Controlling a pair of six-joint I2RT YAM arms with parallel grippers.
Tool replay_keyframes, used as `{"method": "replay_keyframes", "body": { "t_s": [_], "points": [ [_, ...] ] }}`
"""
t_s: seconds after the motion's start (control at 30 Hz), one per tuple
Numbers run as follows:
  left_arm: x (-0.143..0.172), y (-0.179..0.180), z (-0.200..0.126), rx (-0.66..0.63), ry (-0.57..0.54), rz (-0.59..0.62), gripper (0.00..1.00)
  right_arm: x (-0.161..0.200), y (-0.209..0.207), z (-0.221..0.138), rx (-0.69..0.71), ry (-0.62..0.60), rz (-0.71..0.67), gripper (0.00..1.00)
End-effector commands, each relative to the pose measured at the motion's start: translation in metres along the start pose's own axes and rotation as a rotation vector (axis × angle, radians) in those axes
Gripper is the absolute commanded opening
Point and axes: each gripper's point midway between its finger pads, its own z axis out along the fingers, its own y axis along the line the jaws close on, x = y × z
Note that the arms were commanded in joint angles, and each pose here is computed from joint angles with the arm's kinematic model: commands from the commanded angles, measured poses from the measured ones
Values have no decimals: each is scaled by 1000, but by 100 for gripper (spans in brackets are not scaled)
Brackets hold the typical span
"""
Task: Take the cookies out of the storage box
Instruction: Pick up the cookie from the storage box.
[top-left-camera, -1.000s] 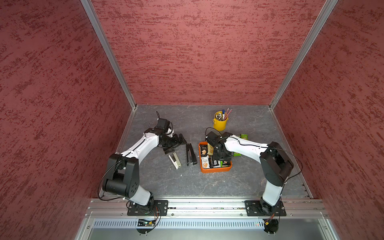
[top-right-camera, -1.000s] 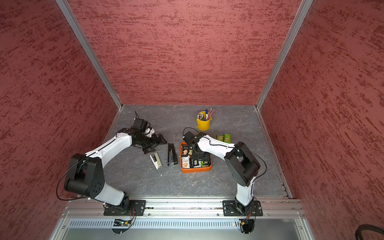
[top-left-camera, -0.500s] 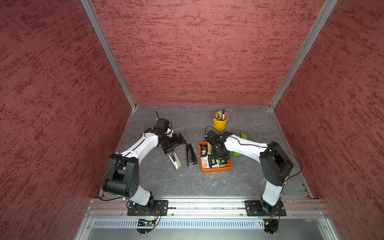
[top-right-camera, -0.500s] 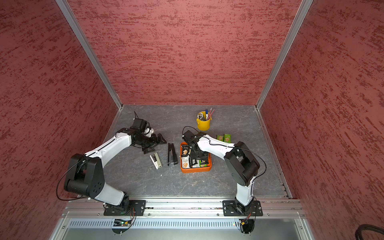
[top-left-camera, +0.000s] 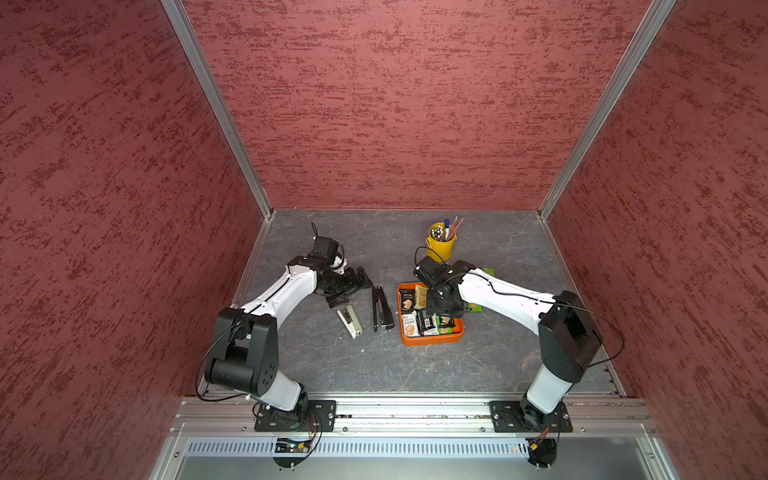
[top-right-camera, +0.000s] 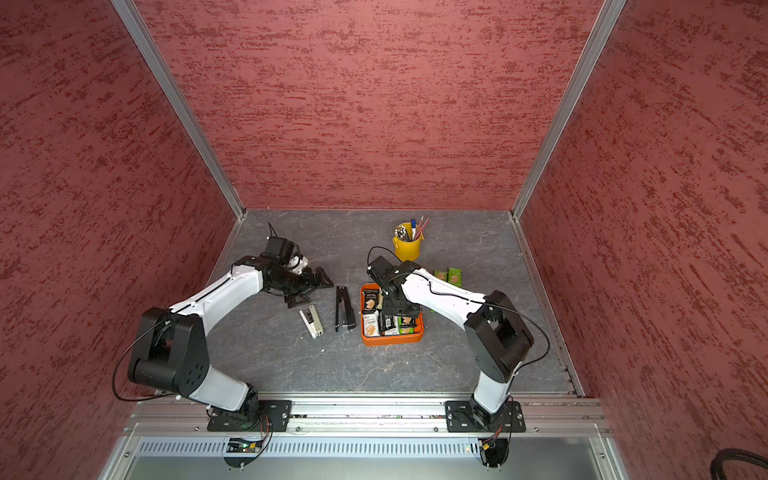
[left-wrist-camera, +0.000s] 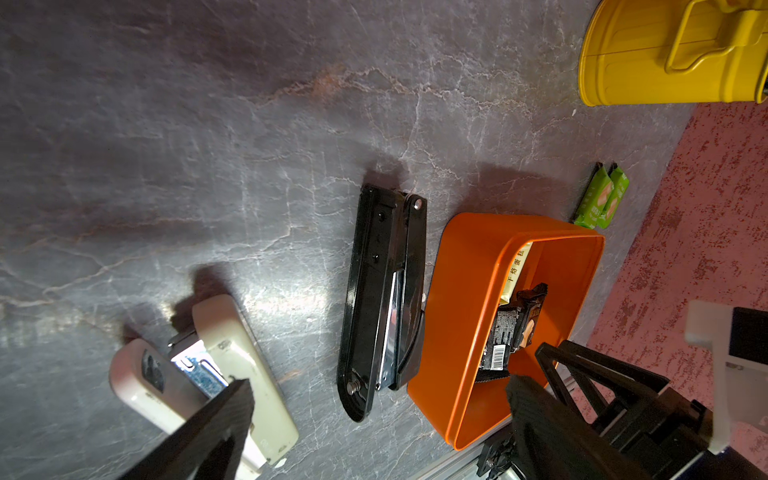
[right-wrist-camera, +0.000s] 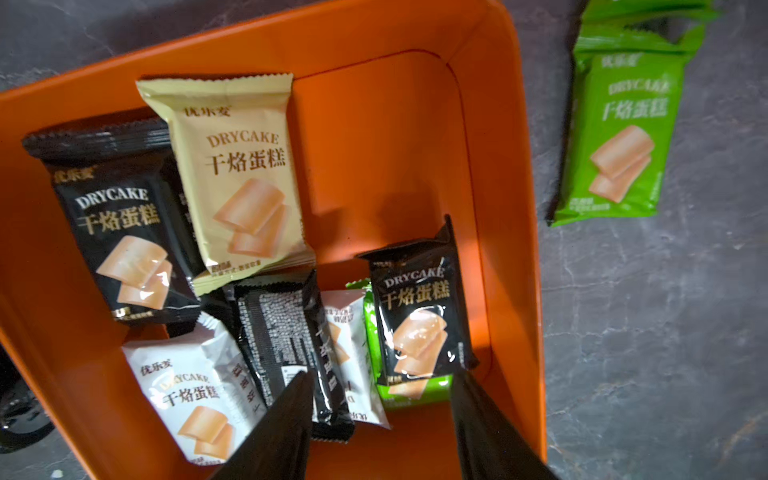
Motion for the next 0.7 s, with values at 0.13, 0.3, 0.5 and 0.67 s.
{"method": "replay_keyframes", "body": {
  "t_s": [0.13, 0.3, 0.5, 0.67],
  "points": [
    [0, -1, -4, 8, -10, 8, 100, 0, -4, 13, 66, 36, -70, 65],
    [-1, 0, -5, 7, -24, -7, 100, -3, -5, 22, 72, 45, -83, 66],
    [-3, 0, -6, 5, -34, -23, 100, -7, -7, 29, 61, 62, -86, 65],
    [-6, -2, -5, 2, -40, -27, 100, -9, -8, 35, 47, 72, -84, 63]
  ]
}}
